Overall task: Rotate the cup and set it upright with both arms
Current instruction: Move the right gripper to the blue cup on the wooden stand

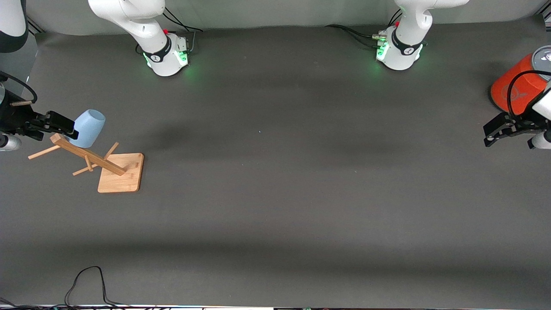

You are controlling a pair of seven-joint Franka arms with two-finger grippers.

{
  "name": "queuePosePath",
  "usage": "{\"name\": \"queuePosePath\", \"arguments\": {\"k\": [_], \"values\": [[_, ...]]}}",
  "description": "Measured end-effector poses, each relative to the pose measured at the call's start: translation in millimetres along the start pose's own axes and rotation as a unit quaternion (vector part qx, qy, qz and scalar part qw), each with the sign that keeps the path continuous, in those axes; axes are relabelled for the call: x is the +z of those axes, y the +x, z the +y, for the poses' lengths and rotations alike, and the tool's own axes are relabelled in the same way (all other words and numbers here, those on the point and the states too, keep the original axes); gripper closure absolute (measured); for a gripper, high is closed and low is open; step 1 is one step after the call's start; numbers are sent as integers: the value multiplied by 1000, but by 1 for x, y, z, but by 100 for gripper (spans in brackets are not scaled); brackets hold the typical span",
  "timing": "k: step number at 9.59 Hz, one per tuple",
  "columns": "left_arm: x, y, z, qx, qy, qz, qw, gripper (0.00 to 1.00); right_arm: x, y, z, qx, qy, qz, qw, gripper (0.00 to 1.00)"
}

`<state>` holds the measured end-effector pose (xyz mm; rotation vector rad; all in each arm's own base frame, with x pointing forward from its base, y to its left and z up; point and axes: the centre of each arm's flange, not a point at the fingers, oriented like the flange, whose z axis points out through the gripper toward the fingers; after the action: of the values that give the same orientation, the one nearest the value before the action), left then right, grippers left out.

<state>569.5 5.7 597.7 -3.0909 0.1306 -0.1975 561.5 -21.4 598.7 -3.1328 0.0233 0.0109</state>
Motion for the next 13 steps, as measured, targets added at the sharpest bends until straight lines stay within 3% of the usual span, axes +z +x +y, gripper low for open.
{"name": "queuePosePath", "arguments": {"k": [2,8,13], "values": [[-3,-3,2,-1,-7,-14,1000,0,0,0,0,0,0,0,1000,0],[-8,0,2,6,-10,-15,1000,0,1,-2,3,3,0,-6,1000,0],[19,31,0,32,-9,-26,999,0,-1,-55,77,64,14,-21,998,0]]}}
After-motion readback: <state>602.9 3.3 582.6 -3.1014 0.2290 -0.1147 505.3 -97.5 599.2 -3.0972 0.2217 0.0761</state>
